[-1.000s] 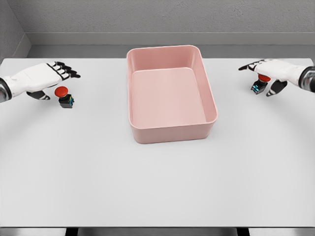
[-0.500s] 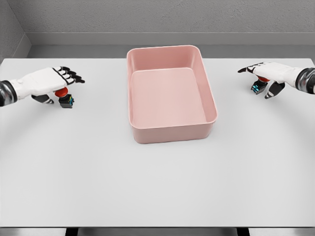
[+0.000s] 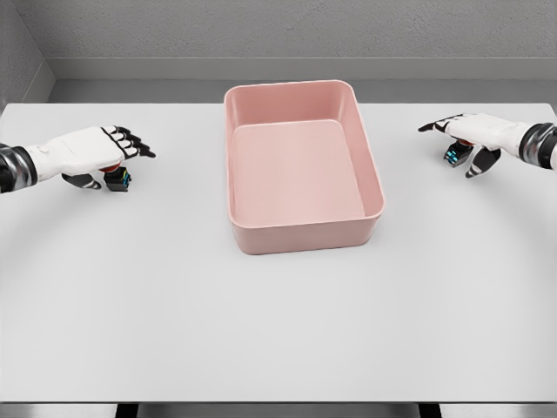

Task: Put the industrial switch in the basket with both arms

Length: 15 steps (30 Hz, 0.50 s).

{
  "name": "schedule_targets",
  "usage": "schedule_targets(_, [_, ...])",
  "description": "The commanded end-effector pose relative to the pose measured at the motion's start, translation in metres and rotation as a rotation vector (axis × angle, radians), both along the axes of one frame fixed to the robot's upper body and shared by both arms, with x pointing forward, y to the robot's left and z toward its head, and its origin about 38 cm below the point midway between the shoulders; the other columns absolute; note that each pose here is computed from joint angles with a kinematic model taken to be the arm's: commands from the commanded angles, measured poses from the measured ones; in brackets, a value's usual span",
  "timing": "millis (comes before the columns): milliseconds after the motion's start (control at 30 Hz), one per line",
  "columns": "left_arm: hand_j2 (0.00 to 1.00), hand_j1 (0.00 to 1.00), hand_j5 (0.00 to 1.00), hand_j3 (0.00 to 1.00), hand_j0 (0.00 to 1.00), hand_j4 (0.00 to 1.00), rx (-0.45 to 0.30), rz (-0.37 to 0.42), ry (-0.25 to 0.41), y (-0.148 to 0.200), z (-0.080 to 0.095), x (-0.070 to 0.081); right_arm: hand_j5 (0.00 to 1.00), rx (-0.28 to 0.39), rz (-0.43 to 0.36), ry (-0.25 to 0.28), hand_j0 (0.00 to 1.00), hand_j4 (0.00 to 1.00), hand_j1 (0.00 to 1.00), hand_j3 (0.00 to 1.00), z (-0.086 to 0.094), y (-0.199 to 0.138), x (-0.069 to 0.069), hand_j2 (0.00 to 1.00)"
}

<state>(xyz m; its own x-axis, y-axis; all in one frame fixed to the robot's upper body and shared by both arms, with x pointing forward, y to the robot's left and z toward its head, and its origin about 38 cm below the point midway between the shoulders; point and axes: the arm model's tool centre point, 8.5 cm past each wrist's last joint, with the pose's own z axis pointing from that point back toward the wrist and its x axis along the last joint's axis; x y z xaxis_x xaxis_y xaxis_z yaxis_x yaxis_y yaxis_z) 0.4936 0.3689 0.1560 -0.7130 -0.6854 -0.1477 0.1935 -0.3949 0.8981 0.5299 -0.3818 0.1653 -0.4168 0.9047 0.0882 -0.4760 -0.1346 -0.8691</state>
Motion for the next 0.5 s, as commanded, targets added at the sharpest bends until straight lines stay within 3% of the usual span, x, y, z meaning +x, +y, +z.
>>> schedule_targets(0, [0.85,0.85,0.85,0.85,0.85,0.85,-0.004,-0.001,0.003,-0.0007,-0.0004,-0.0003,1.00,0.015,-0.013,-0.008,1.00,1.00,1.00,1.00,0.0028,-0.0032,0.0004,1.00])
schedule_targets(100, [0.77,0.77,0.77,0.77,0.77,0.77,0.013,-0.010,0.002,-0.0013,0.0028,0.0013,1.00,0.019,-0.018,-0.011,1.00,1.00,1.00,1.00,0.0043,-0.0051,0.0003,1.00])
schedule_targets(433, [0.69,0.69,0.69,0.69,0.69,0.69,0.007,-0.021,0.001,-0.0057,0.0029,0.0009,1.00,0.035,-0.028,-0.022,1.00,1.00,1.00,1.00,0.0072,-0.0068,0.0011,1.00])
schedule_targets(467, [0.66,0.66,0.66,0.66,0.66,0.66,0.008,-0.022,0.001,-0.0054,0.0030,0.0006,0.95,0.034,-0.028,-0.023,0.95,0.95,0.95,0.95,0.0072,-0.0068,0.0011,0.95])
